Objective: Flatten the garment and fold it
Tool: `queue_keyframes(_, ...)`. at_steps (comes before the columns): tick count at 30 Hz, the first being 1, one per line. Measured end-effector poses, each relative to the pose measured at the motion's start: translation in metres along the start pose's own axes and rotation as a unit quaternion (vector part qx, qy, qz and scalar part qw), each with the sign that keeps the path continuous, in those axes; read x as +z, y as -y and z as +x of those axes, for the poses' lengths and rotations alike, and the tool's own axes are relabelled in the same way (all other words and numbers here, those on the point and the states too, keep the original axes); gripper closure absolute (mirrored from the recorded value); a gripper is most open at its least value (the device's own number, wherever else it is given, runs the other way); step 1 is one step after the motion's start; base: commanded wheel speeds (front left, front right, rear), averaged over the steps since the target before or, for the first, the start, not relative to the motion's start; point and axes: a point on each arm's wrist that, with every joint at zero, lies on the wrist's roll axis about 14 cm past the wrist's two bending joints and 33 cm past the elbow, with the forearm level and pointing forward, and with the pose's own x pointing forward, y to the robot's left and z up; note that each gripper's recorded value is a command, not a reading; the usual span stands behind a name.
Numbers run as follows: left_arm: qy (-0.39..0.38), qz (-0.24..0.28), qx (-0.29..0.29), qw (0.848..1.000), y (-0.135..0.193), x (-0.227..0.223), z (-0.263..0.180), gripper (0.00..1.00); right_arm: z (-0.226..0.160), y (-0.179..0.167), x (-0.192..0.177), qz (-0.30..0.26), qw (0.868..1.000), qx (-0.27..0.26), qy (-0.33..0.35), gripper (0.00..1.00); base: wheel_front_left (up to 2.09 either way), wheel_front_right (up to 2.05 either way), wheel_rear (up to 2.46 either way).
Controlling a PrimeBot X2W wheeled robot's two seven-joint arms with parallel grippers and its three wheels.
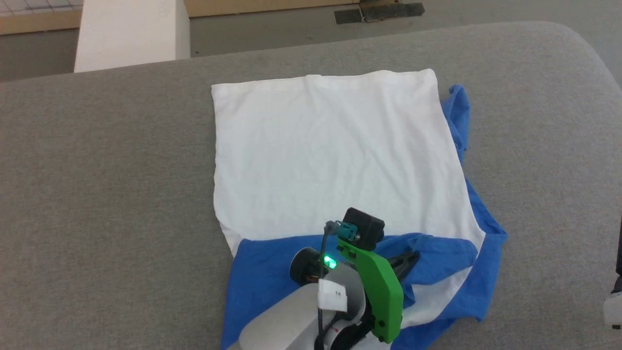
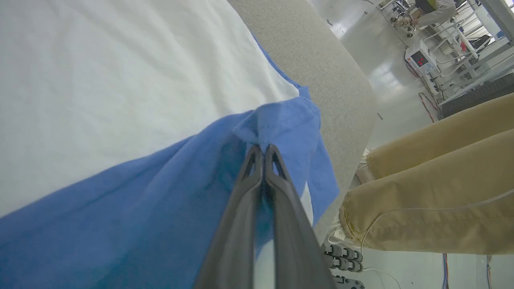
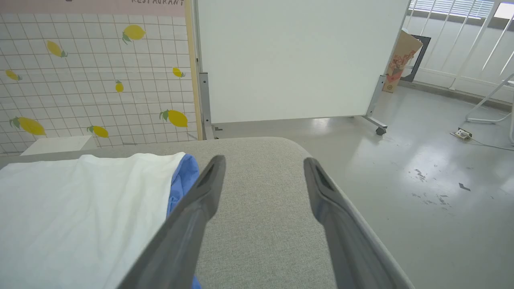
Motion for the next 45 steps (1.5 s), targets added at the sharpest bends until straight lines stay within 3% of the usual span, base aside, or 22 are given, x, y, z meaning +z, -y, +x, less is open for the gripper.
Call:
queue_keyframes(2, -0.018, -0.001, 0.018, 1.000, -0.015, -0.016, 0.011, 0.99, 0.003, 0.000, -0.007, -0.001, 1.000, -0.002, -0.010, 0.00, 0.00, 0.00, 0.00)
queue_keyframes(3, -0.025, -0.003, 0.024, 0.999, -0.020, -0.021, 0.014, 0.64, 0.004, 0.000, -0.009, -0.002, 1.000, -0.003, -0.013, 0.00, 0.00, 0.00, 0.00)
queue_keyframes(4, -0.031, -0.005, 0.029, 0.999, -0.024, -0.025, 0.017, 0.51, 0.005, 0.000, -0.011, -0.003, 1.000, -0.004, -0.015, 0.00, 0.00, 0.00, 0.00)
queue_keyframes(6, -0.042, 0.002, 0.033, 0.999, -0.028, -0.032, 0.022, 0.00, 0.006, 0.001, -0.014, -0.004, 1.000, -0.006, -0.021, 0.00, 0.00, 0.00, 0.00)
queue_keyframes(12, 0.001, -0.008, 0.006, 1.000, -0.016, -0.012, 0.030, 0.00, 0.006, 0.007, -0.020, -0.009, 0.999, -0.017, -0.031, 0.00, 0.00, 0.00, 0.00)
queue_keyframes(16, 0.089, 0.002, -0.017, 0.996, 0.000, 0.038, 0.028, 0.00, 0.005, 0.008, -0.016, -0.007, 1.000, -0.016, -0.024, 0.00, 0.00, 0.00, 0.00)
queue_keyframes(20, 0.194, 0.024, 0.005, 0.981, -0.003, 0.096, 0.009, 0.00, 0.001, 0.003, -0.011, -0.003, 1.000, -0.007, -0.018, 0.00, 0.00, 0.00, 0.00)
queue_keyframes(25, 0.295, 0.085, 0.112, 0.945, -0.054, 0.154, -0.053, 0.00, -0.002, -0.011, -0.010, 0.006, 1.000, 0.019, -0.019, 0.00, 0.00, 0.00, 0.00)
queue_keyframes(29, 0.372, 0.129, 0.225, 0.891, -0.098, 0.191, -0.138, 0.00, -0.001, -0.026, -0.004, 0.015, 0.999, 0.043, -0.009, 0.00, 0.00, 0.00, 0.00)
queue_keyframes(33, 0.412, 0.159, 0.313, 0.841, -0.116, 0.190, -0.213, 0.00, -0.003, -0.034, -0.001, 0.020, 0.998, 0.059, -0.004, 0.00, 0.00, 0.00, 0.00)
queue_keyframes(37, 0.426, 0.167, 0.373, 0.807, -0.115, 0.168, -0.264, 0.00, -0.008, -0.041, 0.000, 0.027, 0.997, 0.072, -0.002, 0.00, 0.00, 0.00, 0.00)
queue_keyframes(42, 0.422, 0.156, 0.408, 0.794, -0.107, 0.132, -0.289, 0.00, -0.011, -0.047, -0.001, 0.036, 0.996, 0.084, -0.005, 0.00, 0.00, 0.00, 0.00)
queue_keyframes(45, 0.403, 0.164, 0.420, 0.796, -0.103, 0.109, -0.291, 0.00, -0.012, -0.048, -0.008, 0.042, 0.995, 0.087, -0.012, 0.00, 0.00, 0.00, 0.00)
